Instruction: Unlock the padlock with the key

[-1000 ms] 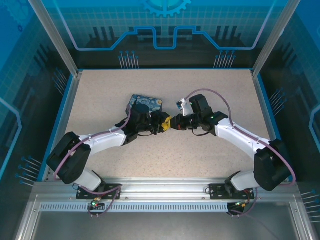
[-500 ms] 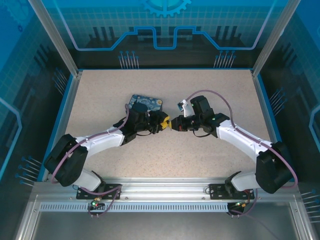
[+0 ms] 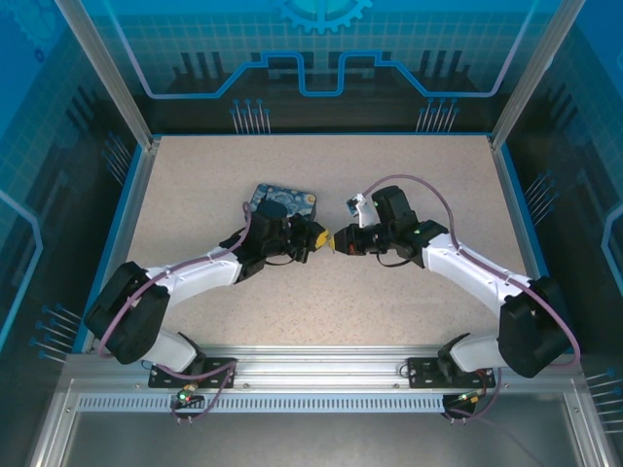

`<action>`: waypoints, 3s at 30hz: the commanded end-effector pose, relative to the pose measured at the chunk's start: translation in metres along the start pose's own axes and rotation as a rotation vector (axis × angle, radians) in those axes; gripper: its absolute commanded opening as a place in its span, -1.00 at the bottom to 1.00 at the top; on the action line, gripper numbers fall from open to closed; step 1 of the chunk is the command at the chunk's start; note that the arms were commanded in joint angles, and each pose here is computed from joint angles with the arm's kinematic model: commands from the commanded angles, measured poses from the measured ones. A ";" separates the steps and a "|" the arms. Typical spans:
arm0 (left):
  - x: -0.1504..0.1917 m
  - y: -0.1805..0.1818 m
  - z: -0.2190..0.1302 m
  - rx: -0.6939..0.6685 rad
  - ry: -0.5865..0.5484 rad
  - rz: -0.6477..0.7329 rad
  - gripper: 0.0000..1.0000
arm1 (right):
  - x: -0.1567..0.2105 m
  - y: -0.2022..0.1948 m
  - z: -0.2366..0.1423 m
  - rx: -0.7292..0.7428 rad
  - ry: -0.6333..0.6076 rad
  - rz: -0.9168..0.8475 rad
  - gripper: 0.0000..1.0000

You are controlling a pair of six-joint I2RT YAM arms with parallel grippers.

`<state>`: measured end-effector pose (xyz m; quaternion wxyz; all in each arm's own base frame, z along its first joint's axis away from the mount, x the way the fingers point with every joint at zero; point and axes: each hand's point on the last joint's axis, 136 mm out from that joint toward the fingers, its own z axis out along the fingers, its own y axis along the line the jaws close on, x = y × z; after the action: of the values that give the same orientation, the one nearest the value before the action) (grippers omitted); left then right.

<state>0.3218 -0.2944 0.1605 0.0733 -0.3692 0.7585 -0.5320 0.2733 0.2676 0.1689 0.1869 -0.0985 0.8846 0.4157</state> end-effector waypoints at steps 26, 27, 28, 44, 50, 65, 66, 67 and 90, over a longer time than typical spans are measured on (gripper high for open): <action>-0.004 -0.111 -0.060 0.441 -0.361 0.758 -1.00 | -0.067 0.015 -0.050 -0.264 -0.430 0.418 -0.07; -0.007 -0.111 -0.062 0.437 -0.379 0.746 -1.00 | -0.066 0.017 -0.050 -0.270 -0.440 0.422 -0.07; -0.008 -0.110 -0.063 0.438 -0.388 0.734 -1.00 | -0.067 0.019 -0.051 -0.276 -0.452 0.423 -0.07; -0.009 -0.110 -0.060 0.469 -0.426 0.624 -1.00 | -0.085 0.062 -0.042 -0.380 -0.531 0.378 -0.10; -0.007 -0.110 -0.059 0.467 -0.437 0.614 -1.00 | -0.092 0.069 -0.040 -0.416 -0.551 0.371 -0.13; -0.009 -0.108 -0.054 0.456 -0.447 0.593 -1.00 | -0.096 0.076 -0.034 -0.441 -0.532 0.357 -0.33; -0.009 -0.109 -0.054 0.457 -0.447 0.591 -1.00 | -0.096 0.076 -0.033 -0.442 -0.529 0.358 -0.37; -0.009 -0.109 -0.054 0.458 -0.449 0.587 -1.00 | -0.095 0.077 -0.032 -0.443 -0.526 0.357 -0.39; -0.011 -0.110 -0.052 0.452 -0.462 0.558 -1.00 | -0.091 0.076 -0.021 -0.458 -0.479 0.362 -0.66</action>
<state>0.3563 -0.2620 0.2641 0.4583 -0.2304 0.6694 -0.5374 0.3285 0.2919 0.2548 0.2832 0.1366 0.7173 0.6219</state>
